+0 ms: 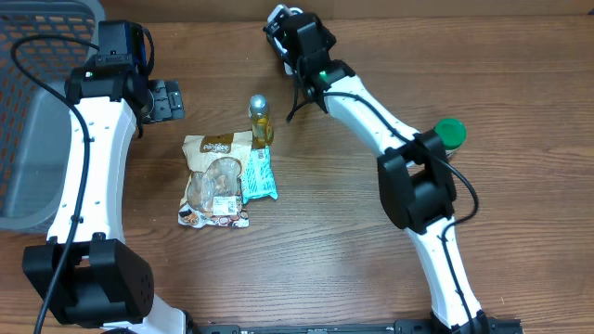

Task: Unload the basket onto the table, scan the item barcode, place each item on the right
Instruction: 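Move the tissue pack right and set it down on the table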

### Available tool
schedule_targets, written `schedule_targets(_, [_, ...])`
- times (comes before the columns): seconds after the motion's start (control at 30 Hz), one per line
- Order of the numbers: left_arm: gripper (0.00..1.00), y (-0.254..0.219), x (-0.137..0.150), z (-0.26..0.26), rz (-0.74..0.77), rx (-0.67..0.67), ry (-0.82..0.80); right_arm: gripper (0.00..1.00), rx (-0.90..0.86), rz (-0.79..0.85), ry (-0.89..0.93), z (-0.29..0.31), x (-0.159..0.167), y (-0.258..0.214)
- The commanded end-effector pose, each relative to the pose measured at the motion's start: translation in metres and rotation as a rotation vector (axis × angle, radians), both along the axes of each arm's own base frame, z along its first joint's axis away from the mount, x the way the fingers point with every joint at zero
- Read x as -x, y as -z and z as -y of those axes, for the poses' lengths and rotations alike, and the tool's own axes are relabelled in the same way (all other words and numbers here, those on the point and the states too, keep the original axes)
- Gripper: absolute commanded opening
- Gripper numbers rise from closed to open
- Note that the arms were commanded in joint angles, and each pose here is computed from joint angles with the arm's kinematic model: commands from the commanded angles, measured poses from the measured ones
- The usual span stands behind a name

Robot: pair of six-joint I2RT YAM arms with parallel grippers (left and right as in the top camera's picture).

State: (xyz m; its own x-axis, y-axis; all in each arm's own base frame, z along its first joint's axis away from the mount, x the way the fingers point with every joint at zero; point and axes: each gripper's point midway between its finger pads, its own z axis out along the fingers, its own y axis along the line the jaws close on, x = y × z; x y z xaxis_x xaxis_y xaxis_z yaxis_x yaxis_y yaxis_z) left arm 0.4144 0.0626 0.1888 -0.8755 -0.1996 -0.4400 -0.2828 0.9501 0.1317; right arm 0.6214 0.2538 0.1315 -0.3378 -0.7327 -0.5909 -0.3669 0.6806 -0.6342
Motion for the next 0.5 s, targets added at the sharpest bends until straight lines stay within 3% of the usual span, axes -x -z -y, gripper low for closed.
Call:
schedule_targets(0.0, [0.99, -0.012, -0.003, -0.004, 0.031, -0.008, 0.004, 0.04, -0.216, 0.037, 0.121, 0.012, 0.021, -0.08])
schedule_targets(0.2, [1.0, -0.012, -0.003, -0.004, 0.031, -0.008, 0.004, 0.04, -0.328, -0.213, 0.33, 0.047, 0.067, -0.05])
schedule_targets(0.47, [1.0, -0.012, -0.003, -0.004, 0.031, -0.008, 0.004, 0.04, -0.426, -0.638, 0.734, 0.094, 0.158, 0.016])
